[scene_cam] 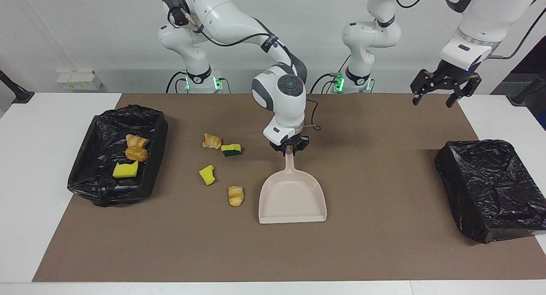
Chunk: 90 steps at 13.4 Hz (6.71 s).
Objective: Sweep and dump trash in bin
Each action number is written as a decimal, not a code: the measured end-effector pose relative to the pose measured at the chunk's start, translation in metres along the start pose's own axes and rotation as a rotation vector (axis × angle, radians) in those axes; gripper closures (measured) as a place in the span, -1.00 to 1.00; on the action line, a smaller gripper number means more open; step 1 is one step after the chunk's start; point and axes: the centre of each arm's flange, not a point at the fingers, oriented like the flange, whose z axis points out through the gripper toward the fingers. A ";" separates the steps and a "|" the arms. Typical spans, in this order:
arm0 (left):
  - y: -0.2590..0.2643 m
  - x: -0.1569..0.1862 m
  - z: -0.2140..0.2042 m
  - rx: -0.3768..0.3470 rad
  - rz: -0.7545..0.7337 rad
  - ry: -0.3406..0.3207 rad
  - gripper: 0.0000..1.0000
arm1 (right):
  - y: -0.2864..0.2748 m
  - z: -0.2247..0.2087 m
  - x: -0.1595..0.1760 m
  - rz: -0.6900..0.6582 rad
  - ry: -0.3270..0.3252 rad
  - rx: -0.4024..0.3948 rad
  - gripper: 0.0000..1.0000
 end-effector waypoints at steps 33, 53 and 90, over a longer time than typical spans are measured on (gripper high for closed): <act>0.000 0.000 0.000 0.000 0.000 0.000 -1.00 | -0.033 0.018 -0.339 -0.019 -0.248 0.013 -1.00; 0.000 0.000 0.000 0.000 0.000 0.000 -1.00 | 0.001 -0.057 -0.257 0.060 -0.287 0.016 0.46; 0.365 0.000 0.292 -0.088 0.037 0.059 -0.85 | 0.329 -0.026 -0.073 -0.126 -0.345 -0.223 0.46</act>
